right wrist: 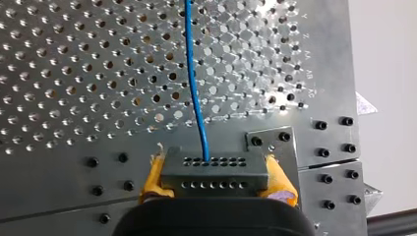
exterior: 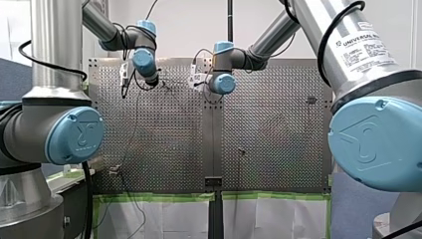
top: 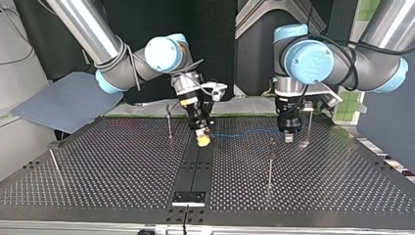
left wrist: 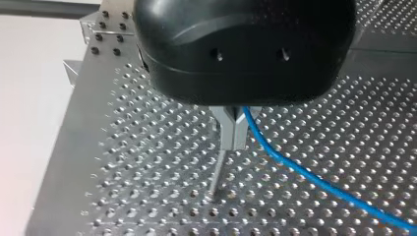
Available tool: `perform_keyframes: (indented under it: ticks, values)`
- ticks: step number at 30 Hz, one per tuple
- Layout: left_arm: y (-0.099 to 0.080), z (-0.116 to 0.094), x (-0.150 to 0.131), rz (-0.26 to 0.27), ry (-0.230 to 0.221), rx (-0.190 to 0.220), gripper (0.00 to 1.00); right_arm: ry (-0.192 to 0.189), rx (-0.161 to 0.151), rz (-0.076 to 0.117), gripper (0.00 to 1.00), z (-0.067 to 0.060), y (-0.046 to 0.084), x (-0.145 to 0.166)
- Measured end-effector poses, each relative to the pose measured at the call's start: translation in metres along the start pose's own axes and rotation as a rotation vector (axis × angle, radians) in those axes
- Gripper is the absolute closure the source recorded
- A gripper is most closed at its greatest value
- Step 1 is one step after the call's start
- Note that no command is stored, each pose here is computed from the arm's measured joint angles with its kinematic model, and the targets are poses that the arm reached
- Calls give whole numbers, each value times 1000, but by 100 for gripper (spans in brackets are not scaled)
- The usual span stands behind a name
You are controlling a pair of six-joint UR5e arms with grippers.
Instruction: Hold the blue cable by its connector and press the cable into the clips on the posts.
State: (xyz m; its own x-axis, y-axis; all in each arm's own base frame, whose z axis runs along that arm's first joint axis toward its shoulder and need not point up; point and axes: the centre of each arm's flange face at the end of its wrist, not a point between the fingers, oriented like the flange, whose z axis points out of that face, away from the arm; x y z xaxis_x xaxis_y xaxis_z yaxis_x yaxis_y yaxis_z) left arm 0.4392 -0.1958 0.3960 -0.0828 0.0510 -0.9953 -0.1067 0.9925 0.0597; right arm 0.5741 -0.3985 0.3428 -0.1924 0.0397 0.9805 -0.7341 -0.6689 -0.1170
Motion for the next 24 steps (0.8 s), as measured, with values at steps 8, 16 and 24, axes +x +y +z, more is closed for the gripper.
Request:
perform_keyframes:
  ticks: [8,16,24]
  values:
    - [2,10,10,1,15,-20,98,-14,1,-1,100,4,3,-12]
    - [8,17,7,-10,-4,-36,98,-9,14,0,100,14,-2,-16]
    - [5,29,2,-28,-7,-38,98,2,12,0,100,19,0,-13]
